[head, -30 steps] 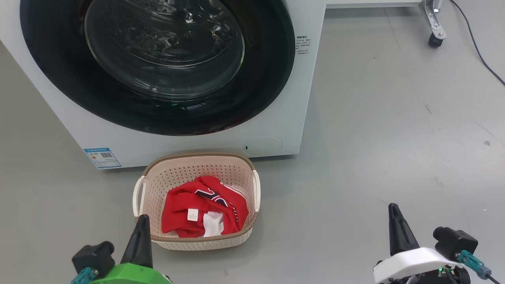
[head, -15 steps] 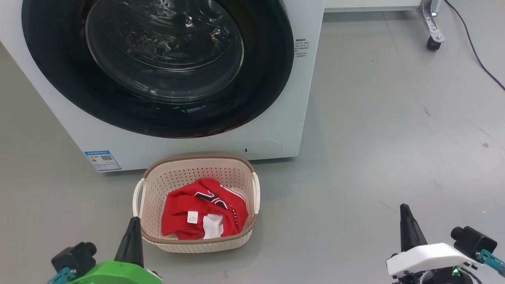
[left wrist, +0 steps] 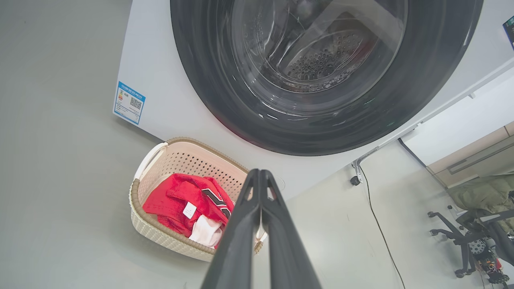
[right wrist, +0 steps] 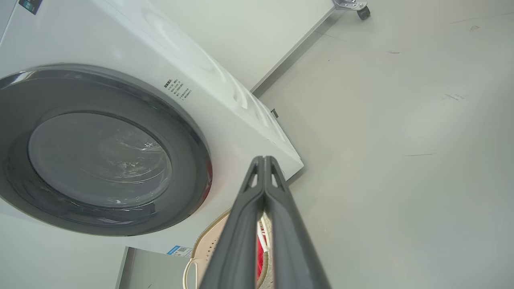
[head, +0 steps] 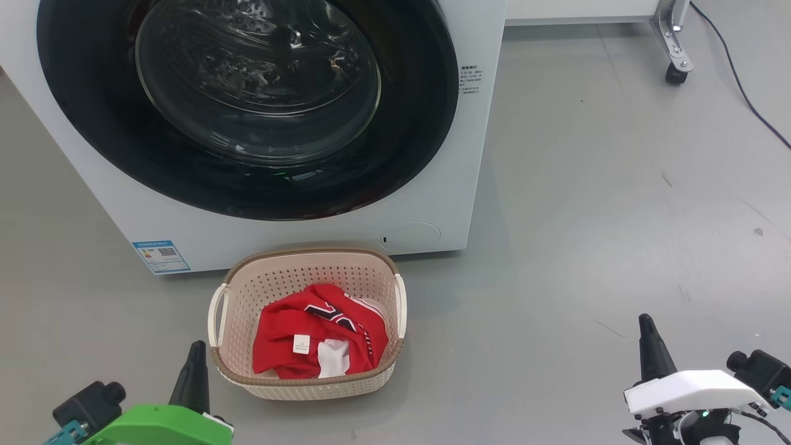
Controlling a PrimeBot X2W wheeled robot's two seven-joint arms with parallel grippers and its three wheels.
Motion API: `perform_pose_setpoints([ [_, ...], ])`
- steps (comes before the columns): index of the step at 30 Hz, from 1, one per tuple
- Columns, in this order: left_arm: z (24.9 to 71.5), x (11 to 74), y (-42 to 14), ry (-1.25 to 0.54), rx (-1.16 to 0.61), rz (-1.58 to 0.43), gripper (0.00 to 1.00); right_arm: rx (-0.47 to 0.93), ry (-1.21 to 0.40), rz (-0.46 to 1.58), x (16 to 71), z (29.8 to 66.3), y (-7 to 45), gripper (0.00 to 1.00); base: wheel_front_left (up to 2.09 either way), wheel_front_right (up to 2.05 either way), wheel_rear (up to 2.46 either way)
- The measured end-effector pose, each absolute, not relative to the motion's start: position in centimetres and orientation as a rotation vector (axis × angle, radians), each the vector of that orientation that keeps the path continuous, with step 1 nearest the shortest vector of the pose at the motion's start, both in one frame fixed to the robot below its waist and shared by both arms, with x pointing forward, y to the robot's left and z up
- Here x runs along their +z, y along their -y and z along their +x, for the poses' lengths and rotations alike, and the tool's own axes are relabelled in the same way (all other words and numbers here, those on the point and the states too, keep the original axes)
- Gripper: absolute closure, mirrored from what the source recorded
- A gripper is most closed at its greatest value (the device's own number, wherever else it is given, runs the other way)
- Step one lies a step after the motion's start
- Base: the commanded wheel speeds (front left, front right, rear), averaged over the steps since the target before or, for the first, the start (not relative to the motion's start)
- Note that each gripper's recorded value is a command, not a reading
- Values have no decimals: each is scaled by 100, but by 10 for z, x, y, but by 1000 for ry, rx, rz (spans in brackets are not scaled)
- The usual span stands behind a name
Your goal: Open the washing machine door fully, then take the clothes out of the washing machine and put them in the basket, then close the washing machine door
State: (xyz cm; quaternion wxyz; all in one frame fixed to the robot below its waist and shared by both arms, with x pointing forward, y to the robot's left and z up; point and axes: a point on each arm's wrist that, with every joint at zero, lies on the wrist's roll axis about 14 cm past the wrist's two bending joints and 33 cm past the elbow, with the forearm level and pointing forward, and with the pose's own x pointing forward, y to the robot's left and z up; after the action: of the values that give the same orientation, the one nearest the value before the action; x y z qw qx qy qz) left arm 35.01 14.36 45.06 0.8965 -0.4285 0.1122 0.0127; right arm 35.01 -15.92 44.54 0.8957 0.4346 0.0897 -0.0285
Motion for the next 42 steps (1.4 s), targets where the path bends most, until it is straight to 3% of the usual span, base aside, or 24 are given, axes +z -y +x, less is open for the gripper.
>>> perform_pose_setpoints([
  [42, 366, 468, -173, -154, 60, -1432, 100, -104, -99, 1437, 469, 368, 192, 100, 0, 0, 0],
])
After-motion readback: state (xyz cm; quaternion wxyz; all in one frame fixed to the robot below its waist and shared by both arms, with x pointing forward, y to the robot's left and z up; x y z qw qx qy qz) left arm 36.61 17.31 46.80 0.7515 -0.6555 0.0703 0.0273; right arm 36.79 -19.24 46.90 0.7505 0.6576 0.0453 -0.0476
